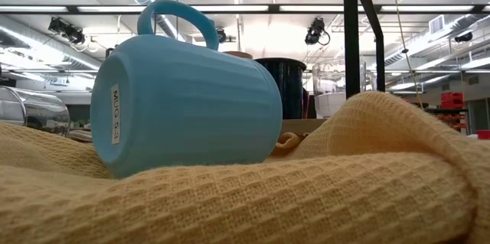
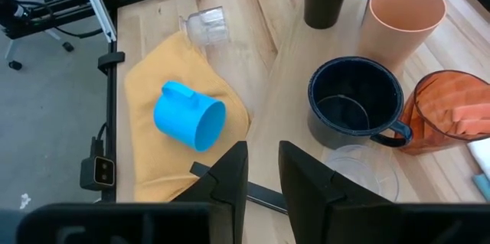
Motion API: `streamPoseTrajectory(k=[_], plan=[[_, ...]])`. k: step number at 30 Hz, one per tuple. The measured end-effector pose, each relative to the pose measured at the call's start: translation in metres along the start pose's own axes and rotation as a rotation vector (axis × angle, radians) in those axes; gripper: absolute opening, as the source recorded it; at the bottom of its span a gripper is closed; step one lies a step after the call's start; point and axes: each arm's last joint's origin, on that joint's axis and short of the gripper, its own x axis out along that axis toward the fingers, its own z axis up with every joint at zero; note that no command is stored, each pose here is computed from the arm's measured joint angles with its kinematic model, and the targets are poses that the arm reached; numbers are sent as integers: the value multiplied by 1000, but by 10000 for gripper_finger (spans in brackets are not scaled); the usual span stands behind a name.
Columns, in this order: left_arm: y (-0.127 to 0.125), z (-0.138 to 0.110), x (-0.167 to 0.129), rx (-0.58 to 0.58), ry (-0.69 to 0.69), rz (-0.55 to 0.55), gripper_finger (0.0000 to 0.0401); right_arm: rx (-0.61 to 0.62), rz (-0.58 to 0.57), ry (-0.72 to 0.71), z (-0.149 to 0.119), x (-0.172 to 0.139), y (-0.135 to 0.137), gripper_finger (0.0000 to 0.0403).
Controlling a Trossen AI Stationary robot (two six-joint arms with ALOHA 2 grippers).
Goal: Stack small to large cups/mugs on shelf
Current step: Put the orange cup on the shelf
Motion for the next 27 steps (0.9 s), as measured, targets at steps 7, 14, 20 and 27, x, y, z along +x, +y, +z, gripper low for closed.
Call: streamPoseTrajectory(k=[7,14,20,27], plan=[[-24,-51,17,45,154,-22,229,43,0,0,0,0,0,82],[-30,-94,42,25,268,44,224,102,1,0,0,0,0,82],[-31,-102,48,-20,285,64,224,119,15,7,-2,-1,3,82],[-30,-101,48,-80,240,93,215,66,49,16,-9,-6,12,82]])
